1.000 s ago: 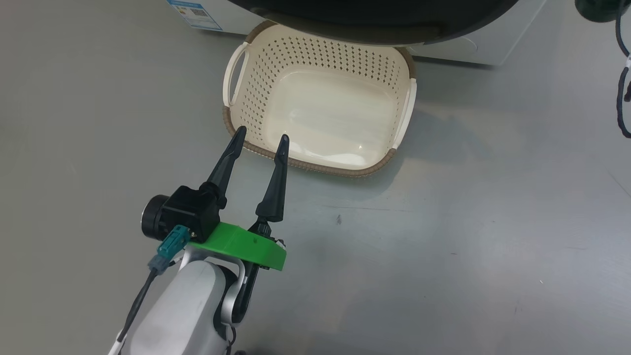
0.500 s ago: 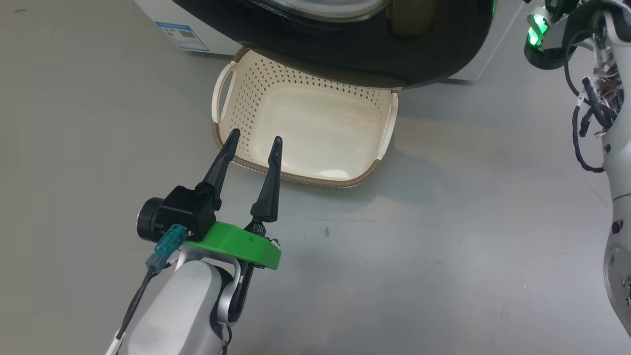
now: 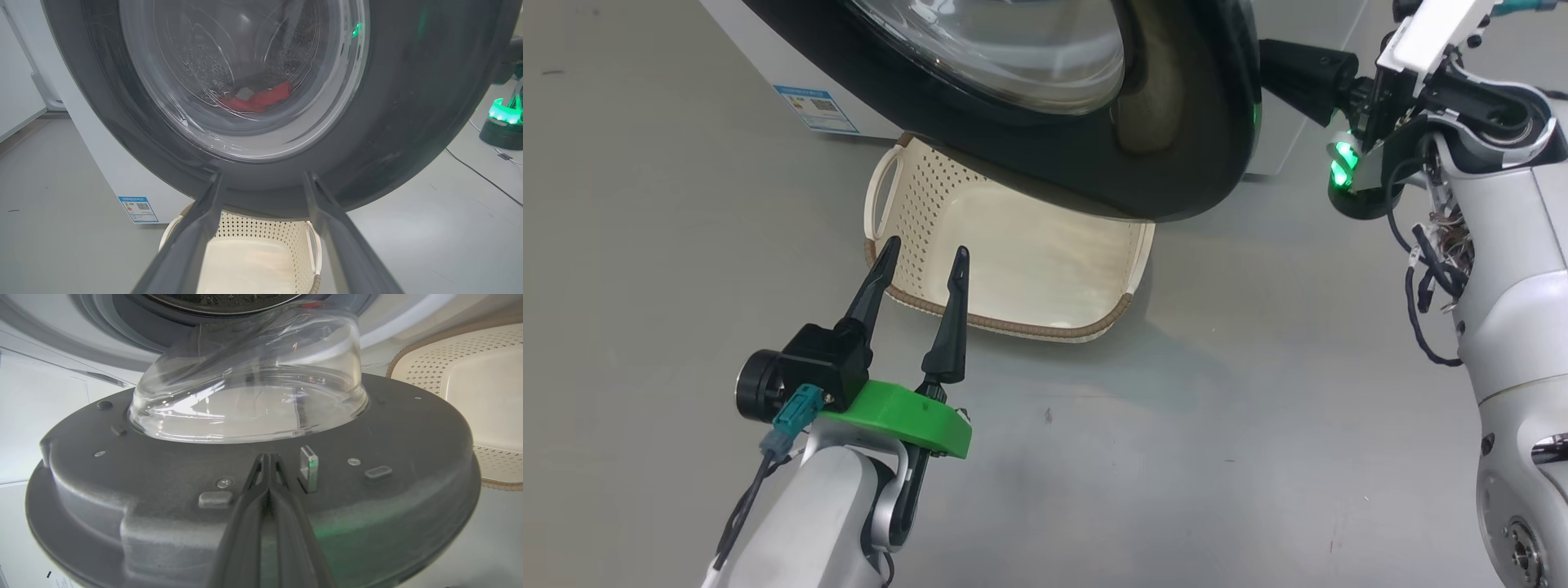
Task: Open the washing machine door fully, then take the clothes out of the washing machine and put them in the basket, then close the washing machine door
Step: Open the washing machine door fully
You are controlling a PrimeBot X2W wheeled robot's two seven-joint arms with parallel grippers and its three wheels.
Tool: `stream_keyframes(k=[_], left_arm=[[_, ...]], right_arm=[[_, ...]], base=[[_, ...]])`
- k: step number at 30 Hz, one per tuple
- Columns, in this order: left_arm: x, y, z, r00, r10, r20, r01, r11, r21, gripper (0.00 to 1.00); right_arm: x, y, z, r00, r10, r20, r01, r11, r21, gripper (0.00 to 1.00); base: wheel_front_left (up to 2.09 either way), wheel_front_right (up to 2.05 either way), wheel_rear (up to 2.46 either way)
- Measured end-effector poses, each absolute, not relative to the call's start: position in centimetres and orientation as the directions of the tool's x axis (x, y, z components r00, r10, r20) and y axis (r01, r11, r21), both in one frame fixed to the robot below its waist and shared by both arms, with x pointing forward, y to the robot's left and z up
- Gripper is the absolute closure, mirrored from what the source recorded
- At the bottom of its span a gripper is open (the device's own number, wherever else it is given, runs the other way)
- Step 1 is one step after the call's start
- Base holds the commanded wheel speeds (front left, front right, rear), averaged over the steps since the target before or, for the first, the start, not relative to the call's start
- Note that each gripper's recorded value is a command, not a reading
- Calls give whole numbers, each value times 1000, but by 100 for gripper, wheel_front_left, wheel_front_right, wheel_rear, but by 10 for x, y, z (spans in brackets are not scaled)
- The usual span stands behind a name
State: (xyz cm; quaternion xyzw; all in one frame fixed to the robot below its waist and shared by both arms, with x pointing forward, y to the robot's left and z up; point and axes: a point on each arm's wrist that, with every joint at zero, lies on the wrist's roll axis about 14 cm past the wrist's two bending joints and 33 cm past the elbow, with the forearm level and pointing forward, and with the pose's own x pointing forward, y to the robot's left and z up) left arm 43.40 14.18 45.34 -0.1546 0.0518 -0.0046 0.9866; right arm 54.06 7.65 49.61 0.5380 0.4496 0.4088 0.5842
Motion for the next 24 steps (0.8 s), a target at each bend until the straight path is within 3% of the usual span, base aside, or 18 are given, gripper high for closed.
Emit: stream_keyframes(k=[10,24], left_arm=[[420,144,461,996,-10,-91,-19,950,-310,0],[393,152,469,996,23,-83,-48,949,-312,0]], right_arm=[[506,77,496,250,965,-82,44,73,996,100],[456,92,509,183,979,-88,-16,92,996,100]], base=[[0,0,0],[0,0,0]])
